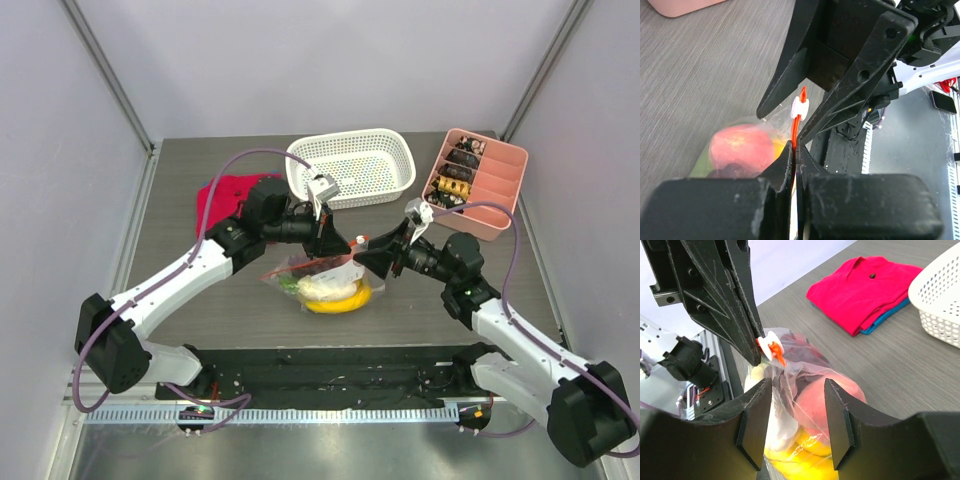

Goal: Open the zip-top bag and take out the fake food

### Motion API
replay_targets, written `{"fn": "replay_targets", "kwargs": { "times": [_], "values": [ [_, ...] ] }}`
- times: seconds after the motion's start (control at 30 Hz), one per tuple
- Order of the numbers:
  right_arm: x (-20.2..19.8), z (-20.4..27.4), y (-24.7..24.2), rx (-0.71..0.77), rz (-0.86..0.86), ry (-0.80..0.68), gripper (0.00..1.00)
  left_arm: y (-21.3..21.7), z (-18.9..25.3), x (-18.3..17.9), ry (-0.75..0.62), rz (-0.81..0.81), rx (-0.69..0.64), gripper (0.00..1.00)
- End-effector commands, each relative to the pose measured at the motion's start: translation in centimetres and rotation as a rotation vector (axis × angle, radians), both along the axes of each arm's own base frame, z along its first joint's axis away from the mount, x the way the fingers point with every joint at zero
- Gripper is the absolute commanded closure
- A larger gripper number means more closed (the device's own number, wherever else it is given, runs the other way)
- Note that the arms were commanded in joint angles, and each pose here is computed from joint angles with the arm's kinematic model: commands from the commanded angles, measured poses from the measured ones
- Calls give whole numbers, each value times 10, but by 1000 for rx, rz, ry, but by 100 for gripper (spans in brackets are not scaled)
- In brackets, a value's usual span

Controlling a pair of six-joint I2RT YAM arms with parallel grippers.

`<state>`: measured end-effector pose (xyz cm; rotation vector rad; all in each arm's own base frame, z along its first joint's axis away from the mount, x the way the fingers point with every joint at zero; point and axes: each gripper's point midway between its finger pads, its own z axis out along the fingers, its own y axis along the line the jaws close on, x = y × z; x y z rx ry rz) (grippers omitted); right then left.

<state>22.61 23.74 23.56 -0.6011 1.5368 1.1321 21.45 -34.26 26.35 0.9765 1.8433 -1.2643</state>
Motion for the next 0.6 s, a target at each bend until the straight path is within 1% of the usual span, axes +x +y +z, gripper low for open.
{"fn": "replay_targets", "kwargs": {
  "times": [0.0,0.07,0.27,0.3,0.37,0.4,0.47,0.5,0.53,0.57],
  "values": [
    [-4,33,9,63,75,-91,49,-3,26,-3,-58,-20,-74,100],
    [-6,37,10,85,89,-107,49,-3,24,-5,-54,-27,-72,100],
    [-3,38,15,83,110,-114,51,-3,20,-7,-40,-35,-67,100],
    [-3,38,16,86,119,-111,55,-3,21,-7,-40,-34,-68,100],
    [-3,36,16,82,122,-106,61,-2,23,-9,-44,-37,-71,100],
    [-2,36,16,83,120,-109,73,-2,25,-9,-44,-40,-75,100],
    [-3,37,16,95,117,-111,93,-3,28,-12,-43,-53,-83,100],
    [-2,39,16,101,114,-110,99,-4,28,-9,-43,-41,-80,100],
    [-3,42,16,107,116,-112,99,-4,29,-6,-48,-20,-77,98],
    [-3,44,16,116,116,-106,99,-5,33,-4,-45,-8,-82,82]
  ]
}}
